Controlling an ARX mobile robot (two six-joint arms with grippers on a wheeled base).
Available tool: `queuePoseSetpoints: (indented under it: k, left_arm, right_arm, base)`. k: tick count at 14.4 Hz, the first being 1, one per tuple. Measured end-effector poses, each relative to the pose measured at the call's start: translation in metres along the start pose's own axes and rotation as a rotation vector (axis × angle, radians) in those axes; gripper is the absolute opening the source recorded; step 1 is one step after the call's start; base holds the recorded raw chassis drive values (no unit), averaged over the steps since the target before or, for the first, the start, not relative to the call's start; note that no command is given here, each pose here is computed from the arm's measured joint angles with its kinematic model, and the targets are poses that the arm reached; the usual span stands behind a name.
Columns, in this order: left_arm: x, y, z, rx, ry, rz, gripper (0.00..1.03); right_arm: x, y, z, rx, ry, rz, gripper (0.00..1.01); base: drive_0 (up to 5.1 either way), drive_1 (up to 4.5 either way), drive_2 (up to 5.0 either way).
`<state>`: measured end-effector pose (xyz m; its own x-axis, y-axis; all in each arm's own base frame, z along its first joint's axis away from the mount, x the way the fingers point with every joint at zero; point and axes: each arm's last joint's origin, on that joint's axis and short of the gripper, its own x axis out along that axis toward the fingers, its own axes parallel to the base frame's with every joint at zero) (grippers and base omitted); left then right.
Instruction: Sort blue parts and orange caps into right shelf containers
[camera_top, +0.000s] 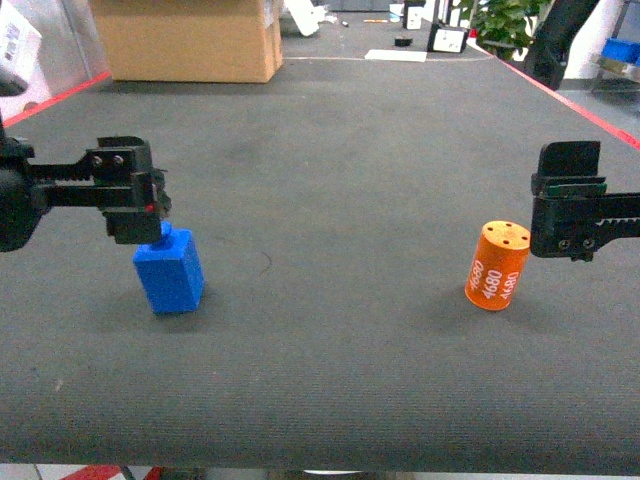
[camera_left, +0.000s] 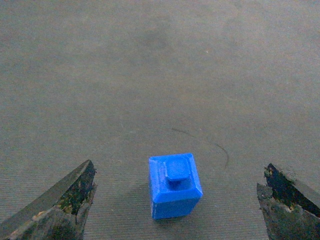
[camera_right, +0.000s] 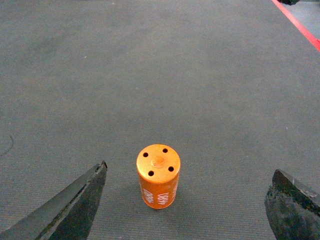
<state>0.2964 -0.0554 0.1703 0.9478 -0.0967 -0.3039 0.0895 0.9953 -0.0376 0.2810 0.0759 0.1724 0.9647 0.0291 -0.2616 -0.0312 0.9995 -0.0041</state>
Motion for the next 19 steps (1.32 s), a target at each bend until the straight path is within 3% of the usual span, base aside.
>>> queuePoseSetpoints:
  k: [5,11,17,19]
  left_arm:
    - [0.028,-0.004,-0.01,0.003,0.06,-0.008,0.98]
    - [0.056,-0.01,-0.029,0.013,0.108,-0.01,0.98]
    - [0.071,-0.011,-0.039,0.016,0.137,-0.003,0.98]
    - [0.086,-0.011,-0.047,0.019,0.165,0.011,0.98]
  right_arm:
    - [0.024,0.008,0.0,0.041,0.002,0.018,0.98]
    - [0.05,0.012,-0.021,0.064,0.061,0.033,0.98]
    - [0.068,0.011,-0.035,0.078,0.097,0.02,0.98]
    - [0.086,0.012,-0.047,0.079,0.145,0.012,0.98]
  base:
    - [0.0,0.0,0.0]
    - [0.0,0.0,0.0]
    - [0.0,0.0,0.0]
    - [0.0,0.0,0.0]
